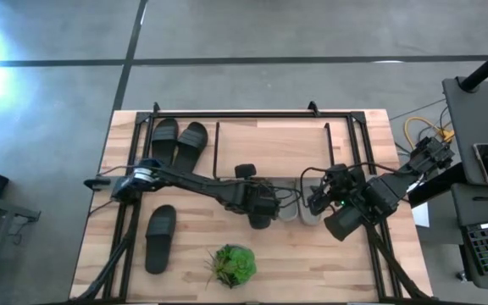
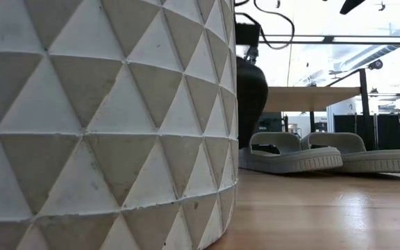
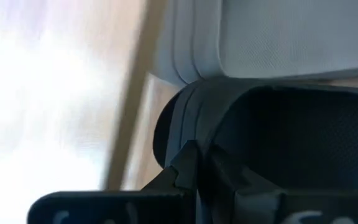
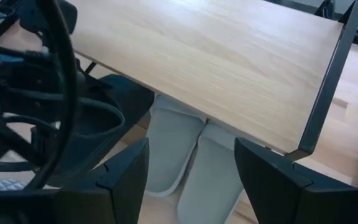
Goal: Pick and place slides into the shelf
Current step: Put the black slide under the shelf
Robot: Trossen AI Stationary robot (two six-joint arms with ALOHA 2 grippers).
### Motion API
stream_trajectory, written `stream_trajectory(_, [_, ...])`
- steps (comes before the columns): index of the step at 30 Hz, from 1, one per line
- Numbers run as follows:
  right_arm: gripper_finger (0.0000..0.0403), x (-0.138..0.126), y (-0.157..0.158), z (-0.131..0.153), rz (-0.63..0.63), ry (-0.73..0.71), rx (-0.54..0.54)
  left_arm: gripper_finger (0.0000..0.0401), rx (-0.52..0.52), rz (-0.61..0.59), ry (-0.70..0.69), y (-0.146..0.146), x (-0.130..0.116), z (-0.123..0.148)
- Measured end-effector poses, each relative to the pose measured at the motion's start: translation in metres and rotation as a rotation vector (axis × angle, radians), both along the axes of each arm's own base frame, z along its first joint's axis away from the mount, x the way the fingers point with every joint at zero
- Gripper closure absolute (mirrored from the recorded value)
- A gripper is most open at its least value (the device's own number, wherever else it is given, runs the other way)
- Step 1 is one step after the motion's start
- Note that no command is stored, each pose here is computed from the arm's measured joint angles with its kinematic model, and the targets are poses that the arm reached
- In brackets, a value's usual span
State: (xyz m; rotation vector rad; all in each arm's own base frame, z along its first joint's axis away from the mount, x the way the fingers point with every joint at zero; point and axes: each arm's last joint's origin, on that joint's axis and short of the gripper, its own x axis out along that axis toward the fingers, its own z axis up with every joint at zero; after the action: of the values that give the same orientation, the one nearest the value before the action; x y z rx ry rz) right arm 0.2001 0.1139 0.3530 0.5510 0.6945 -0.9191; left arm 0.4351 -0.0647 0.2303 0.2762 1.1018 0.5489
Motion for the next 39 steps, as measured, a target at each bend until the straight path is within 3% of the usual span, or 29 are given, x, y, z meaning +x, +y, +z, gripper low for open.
stream_trajectory(5, [0.0175, 0.0, 0.0, 0.0, 0.003, 0.003, -0.001, 0.0401, 0.005, 0.0, 0.024, 0.0, -0.001, -0.009])
stream_trajectory(10, [0.0175, 0.0, 0.0, -0.001, 0.02, 0.017, -0.01, 0.0401, 0.08, -0.002, 0.038, 0.002, -0.002, -0.011])
stream_trajectory(16, [0.0174, 0.0, 0.0, -0.001, 0.022, 0.019, -0.011, 0.0401, 0.071, 0.006, -0.025, 0.005, 0.004, -0.013])
stream_trajectory(23, [0.0174, 0.0, 0.0, -0.001, 0.035, 0.03, -0.016, 0.0398, 0.058, -0.002, 0.029, 0.007, -0.002, -0.03])
stream_trajectory(32, [0.0174, 0.0, 0.0, -0.001, 0.042, 0.035, -0.02, 0.0324, 0.044, 0.01, -0.031, 0.009, 0.003, -0.031])
stream_trajectory(39, [0.0174, 0.0, 0.0, -0.001, 0.042, 0.035, -0.02, 0.0297, 0.042, 0.02, -0.044, 0.013, 0.004, -0.031])
